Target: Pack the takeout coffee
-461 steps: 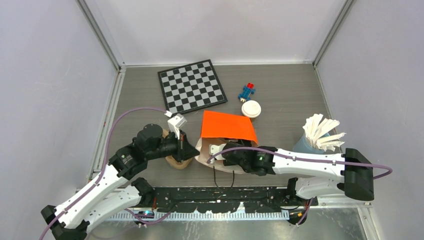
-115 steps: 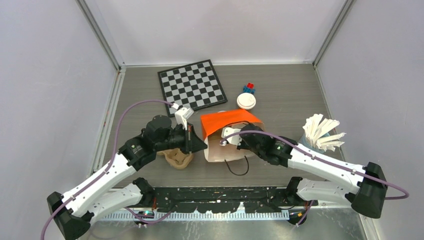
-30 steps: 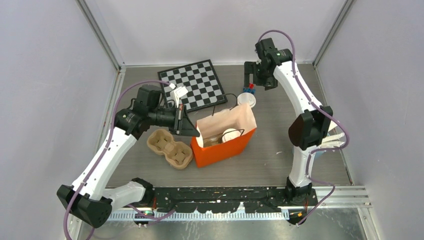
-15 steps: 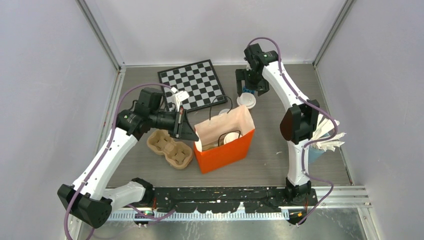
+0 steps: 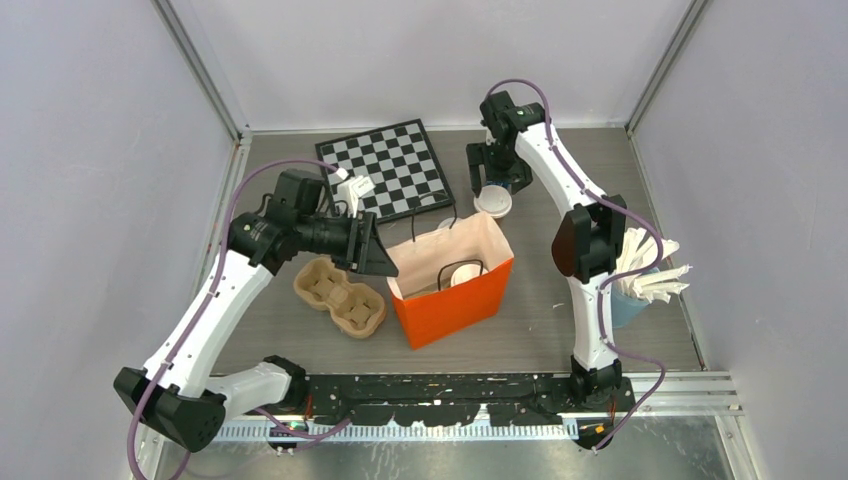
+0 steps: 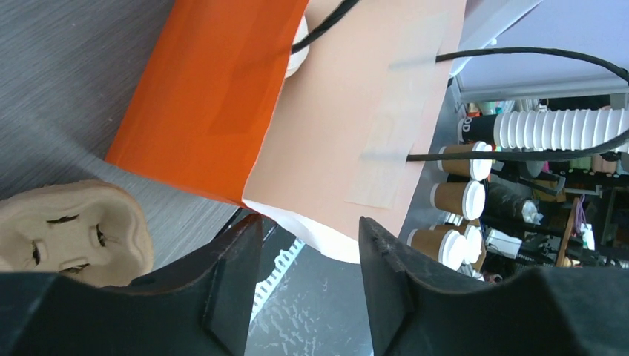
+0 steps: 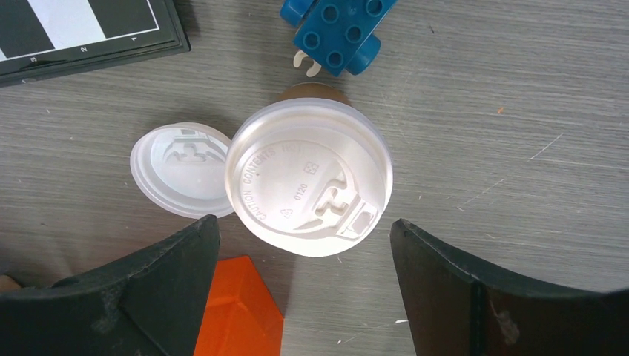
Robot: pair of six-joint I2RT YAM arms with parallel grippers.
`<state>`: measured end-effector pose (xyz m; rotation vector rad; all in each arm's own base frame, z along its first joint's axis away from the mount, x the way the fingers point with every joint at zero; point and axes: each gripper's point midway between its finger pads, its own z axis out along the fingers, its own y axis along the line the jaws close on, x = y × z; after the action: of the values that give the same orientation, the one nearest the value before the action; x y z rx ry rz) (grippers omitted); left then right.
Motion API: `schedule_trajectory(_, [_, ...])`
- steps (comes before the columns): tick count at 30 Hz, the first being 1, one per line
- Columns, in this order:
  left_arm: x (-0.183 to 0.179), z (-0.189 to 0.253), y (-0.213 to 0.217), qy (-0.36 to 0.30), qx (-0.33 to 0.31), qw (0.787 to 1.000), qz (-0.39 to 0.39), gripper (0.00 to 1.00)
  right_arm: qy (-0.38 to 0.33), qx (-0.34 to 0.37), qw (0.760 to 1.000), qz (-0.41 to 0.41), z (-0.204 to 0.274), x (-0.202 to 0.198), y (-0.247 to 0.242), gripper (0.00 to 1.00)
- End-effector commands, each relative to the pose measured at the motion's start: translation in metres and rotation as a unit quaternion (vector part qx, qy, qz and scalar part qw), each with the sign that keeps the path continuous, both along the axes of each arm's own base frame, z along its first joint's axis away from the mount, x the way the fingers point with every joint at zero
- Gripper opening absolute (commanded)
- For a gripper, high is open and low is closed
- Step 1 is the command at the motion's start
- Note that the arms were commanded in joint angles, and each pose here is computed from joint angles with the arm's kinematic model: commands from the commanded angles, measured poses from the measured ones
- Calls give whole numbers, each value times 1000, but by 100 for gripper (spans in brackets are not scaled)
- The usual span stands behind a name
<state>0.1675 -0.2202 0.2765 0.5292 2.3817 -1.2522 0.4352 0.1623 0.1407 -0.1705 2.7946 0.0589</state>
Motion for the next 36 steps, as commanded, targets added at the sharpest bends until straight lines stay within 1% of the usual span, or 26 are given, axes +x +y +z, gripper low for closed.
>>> schedule_trajectory(1, [7,10,5,-21,9,1000,18,54,2,-6,1000,13,-1,-2,-1,89])
schedule_trajectory(3, [9,8,7,-22,17,999,28,56,13,12,1000,18,-5,-5,2,86])
schedule_trajectory(5, [13,7,9,-29,26,998,39,57,11,14,1000,14,-8,-4,1,83])
schedule_trajectory(12, [19,16,17,-59,37,995,66,57,13,14,1000,7,-14,1,0,82])
schedule_trajectory(16, [20,21,21,-74,42,993,77,58,6,4,1000,4,-10,3,-4,76])
schedule_trajectory(19, [23,23,25,-83,49,991,88,58,5,3,1000,-3,-5,-2,-12,73])
schedule_trajectory(22, [29,25,30,-97,58,988,106,58,0,-11,1000,-11,1,-8,-26,72])
schedule_trajectory(28, [35,28,29,-105,56,986,114,58,-2,-8,999,-35,4,-20,-49,71])
schedule_trajectory(32, [35,26,27,-100,55,987,110,58,-5,3,999,-37,7,-18,-50,71])
schedule_trajectory(36, [35,28,28,-103,55,987,112,58,-29,37,998,-29,27,-10,-37,72])
